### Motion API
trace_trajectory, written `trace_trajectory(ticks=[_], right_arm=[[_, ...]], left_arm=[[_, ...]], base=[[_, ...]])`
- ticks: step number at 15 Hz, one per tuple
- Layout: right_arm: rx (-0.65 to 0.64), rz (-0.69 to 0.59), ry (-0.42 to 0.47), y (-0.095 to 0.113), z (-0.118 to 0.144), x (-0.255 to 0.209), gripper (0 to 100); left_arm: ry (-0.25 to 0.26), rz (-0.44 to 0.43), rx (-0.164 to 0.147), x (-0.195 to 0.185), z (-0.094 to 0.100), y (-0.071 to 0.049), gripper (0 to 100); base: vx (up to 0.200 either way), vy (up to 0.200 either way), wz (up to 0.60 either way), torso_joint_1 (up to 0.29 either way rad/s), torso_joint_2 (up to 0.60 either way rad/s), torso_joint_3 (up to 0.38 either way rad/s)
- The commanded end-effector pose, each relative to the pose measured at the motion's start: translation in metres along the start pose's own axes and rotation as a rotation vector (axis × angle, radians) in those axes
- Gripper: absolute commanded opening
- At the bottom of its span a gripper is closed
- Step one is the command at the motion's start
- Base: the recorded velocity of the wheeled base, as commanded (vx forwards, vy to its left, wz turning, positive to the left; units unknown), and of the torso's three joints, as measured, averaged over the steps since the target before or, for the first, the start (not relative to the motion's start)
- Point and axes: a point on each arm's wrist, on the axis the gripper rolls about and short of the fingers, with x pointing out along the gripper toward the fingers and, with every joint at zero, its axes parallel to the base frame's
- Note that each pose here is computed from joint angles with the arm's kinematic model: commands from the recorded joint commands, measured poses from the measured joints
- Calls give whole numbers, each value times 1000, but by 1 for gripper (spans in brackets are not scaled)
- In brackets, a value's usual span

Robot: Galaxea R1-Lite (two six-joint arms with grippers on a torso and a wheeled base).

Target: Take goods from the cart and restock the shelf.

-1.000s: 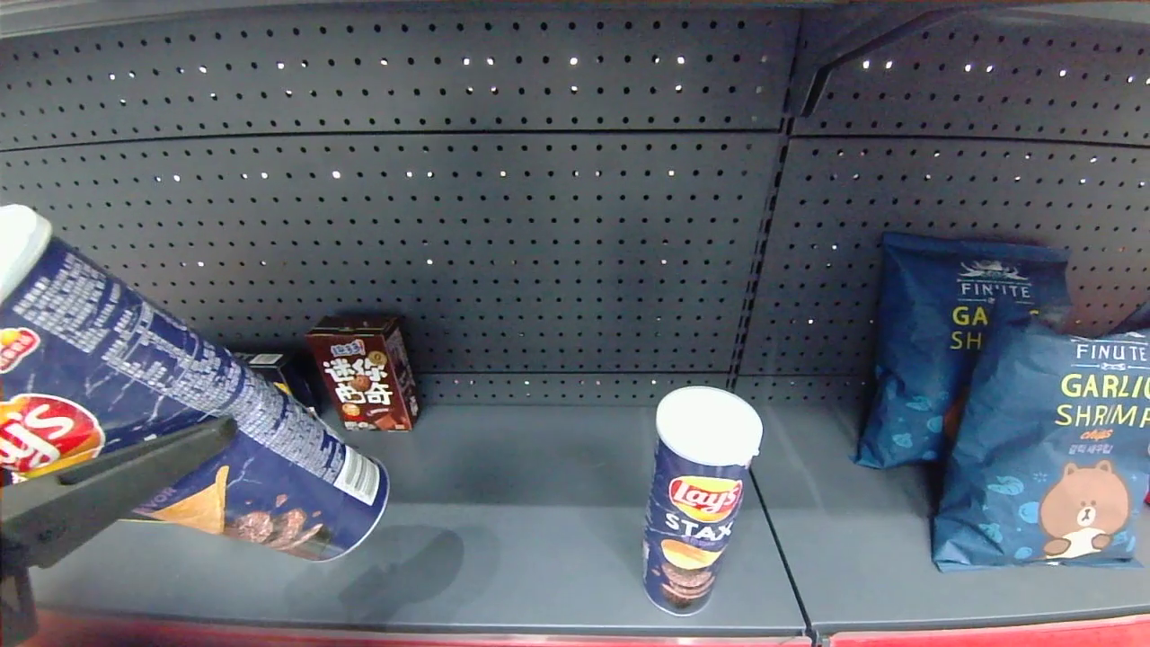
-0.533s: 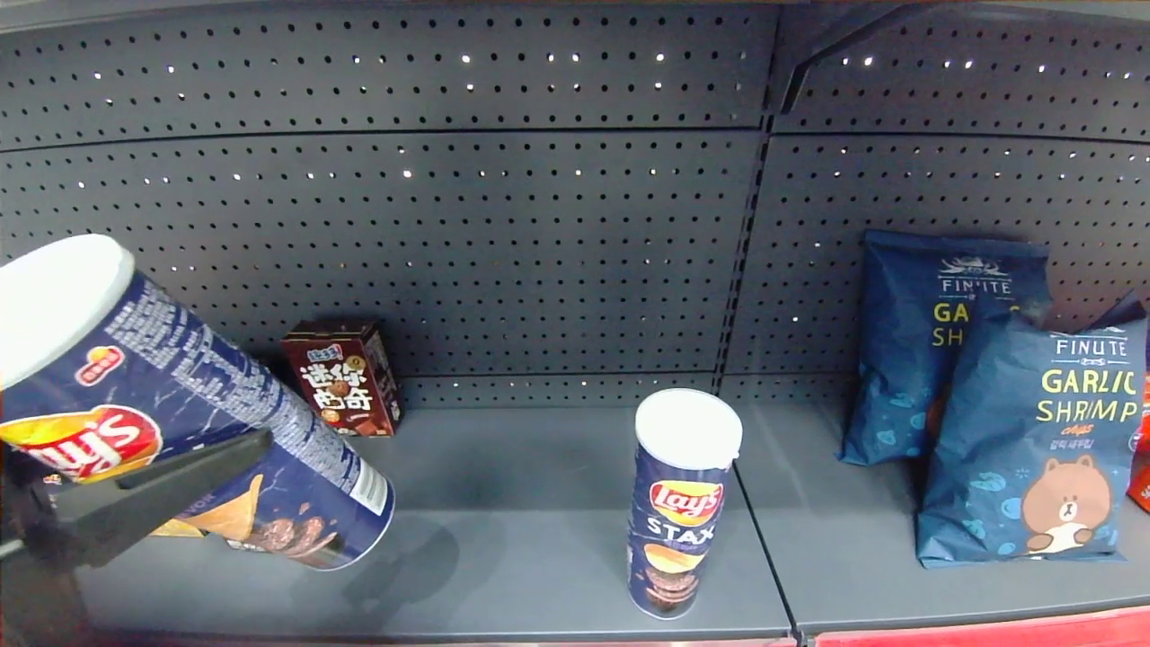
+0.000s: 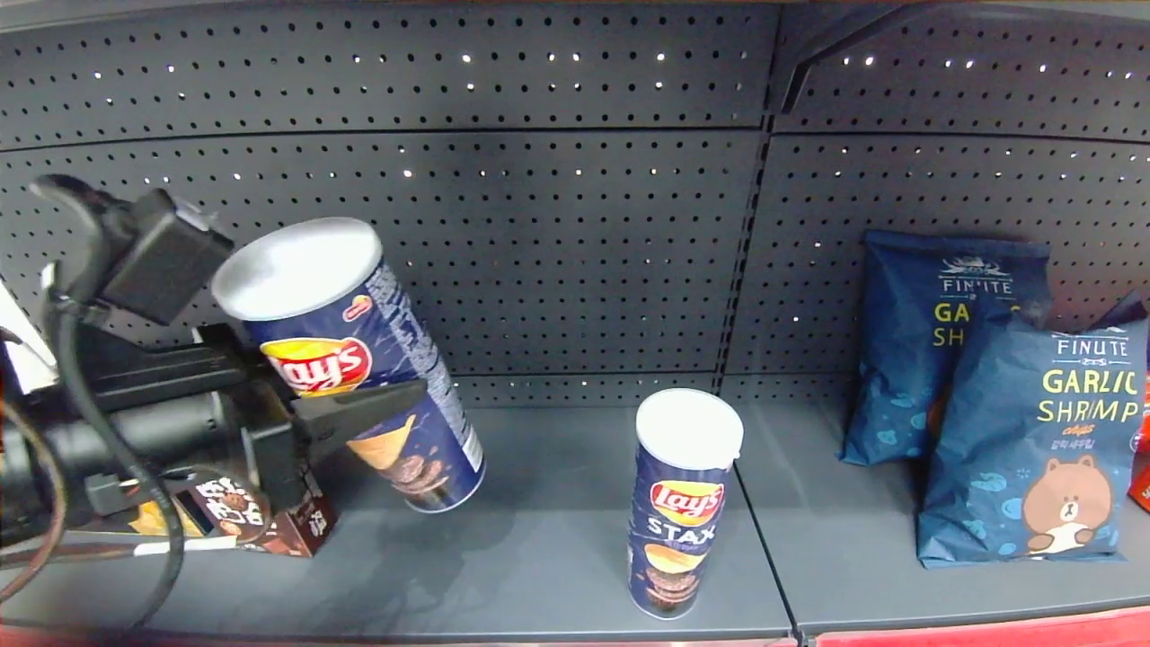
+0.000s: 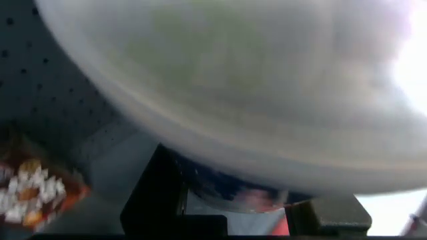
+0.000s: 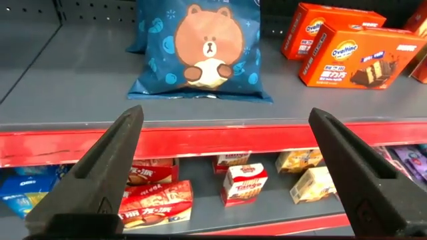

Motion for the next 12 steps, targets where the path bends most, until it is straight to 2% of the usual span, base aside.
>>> trace_trajectory(ticks=[1,3,5,8,12], right_arm=[[-1,0,3,0,0,0,100],[-11,3,2,0,0,0,100],[-17,3,2,0,0,0,100],[-17,0,3,0,0,0,100],[-17,0,3,0,0,0,100]], left_arm=[[65,-18,-10,48,-18,10,0],[86,-33,6,83,-26,16,0],[37,-22,22,118,-35,22,0],[41,-58,23,154,-42,13,0],[41,-68,22,180,-43,6,0]], base=[[0,0,0,0,0,0],[0,0,0,0,0,0],[0,0,0,0,0,0],[0,0,0,0,0,0],[0,0,0,0,0,0]])
